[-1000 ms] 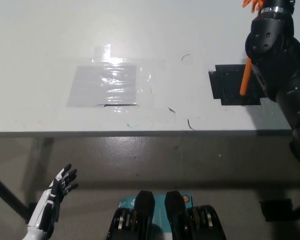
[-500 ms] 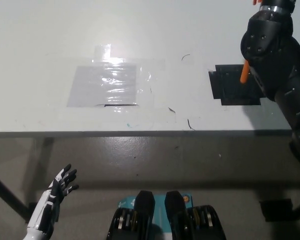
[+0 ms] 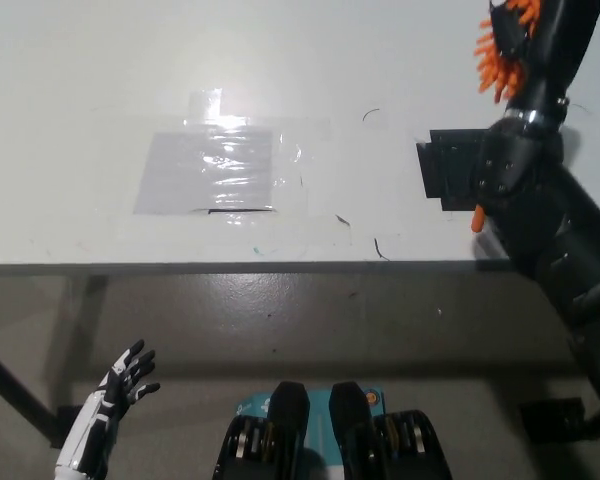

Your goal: The robot uses it right hand to pick up an extended orange duster kept in the middle of the desk and presses its handle against the desk to collapse it

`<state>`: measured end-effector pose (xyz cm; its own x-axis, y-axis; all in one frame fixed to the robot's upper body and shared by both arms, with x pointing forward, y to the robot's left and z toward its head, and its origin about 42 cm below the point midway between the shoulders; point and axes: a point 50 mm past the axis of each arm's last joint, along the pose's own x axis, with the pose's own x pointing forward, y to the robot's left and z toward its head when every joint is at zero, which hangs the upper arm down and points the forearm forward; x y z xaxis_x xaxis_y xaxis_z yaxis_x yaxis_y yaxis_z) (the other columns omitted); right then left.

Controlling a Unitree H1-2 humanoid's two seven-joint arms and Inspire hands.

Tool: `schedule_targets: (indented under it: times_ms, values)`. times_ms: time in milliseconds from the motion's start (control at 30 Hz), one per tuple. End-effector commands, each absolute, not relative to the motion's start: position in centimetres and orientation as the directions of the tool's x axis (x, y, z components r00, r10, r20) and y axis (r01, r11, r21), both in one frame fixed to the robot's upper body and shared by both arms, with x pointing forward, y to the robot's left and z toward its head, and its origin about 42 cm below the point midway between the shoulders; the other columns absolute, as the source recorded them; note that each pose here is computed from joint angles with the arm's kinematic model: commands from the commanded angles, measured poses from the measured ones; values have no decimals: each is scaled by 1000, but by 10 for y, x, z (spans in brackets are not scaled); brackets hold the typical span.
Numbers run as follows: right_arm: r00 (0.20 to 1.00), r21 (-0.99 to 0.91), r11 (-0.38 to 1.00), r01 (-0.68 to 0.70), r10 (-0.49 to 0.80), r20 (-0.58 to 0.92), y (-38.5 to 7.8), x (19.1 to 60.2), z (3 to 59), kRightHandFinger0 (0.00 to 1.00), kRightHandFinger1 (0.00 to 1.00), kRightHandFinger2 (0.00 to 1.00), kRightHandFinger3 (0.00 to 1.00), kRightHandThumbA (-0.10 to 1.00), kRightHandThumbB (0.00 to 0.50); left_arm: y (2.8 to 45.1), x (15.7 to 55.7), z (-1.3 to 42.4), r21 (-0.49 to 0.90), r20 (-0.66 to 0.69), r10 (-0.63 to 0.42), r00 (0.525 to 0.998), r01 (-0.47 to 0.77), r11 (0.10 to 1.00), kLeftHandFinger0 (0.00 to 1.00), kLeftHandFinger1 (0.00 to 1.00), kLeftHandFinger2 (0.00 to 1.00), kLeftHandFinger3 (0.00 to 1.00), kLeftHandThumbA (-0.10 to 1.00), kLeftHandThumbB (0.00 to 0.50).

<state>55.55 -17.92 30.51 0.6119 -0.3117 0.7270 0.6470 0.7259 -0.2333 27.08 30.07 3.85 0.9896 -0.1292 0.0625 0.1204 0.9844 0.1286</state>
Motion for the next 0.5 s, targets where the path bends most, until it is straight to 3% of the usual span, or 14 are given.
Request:
schedule_targets:
  times_ms: [0, 167, 233, 333, 467]
  values:
    - [626, -193, 752, 630, -346, 699, -166, 548, 286, 0, 35, 625, 779, -100, 44, 302, 275, 51, 160, 130, -158, 979, 137, 978, 898, 959, 1000, 1000, 1000, 295]
    - [649, -263, 731, 630, -310, 695, -158, 537, 251, 0, 49, 641, 772, -100, 32, 304, 276, 54, 168, 136, -160, 978, 136, 976, 895, 949, 1000, 1000, 1000, 305]
    - [673, -289, 734, 615, -298, 677, -155, 533, 239, 0, 88, 666, 775, -100, 56, 305, 277, 55, 169, 141, -162, 977, 138, 976, 893, 946, 1000, 1000, 1000, 307]
    - [698, -315, 736, 599, -287, 656, -152, 531, 231, 0, 107, 618, 712, -100, 72, 306, 280, 57, 172, 147, -158, 977, 132, 976, 888, 940, 1000, 1000, 1000, 309]
    - [828, -409, 787, 461, -216, 518, -146, 528, 204, 0, 127, 536, 572, -100, 123, 311, 280, 60, 179, 156, -145, 977, 116, 977, 894, 935, 1000, 1000, 1000, 325]
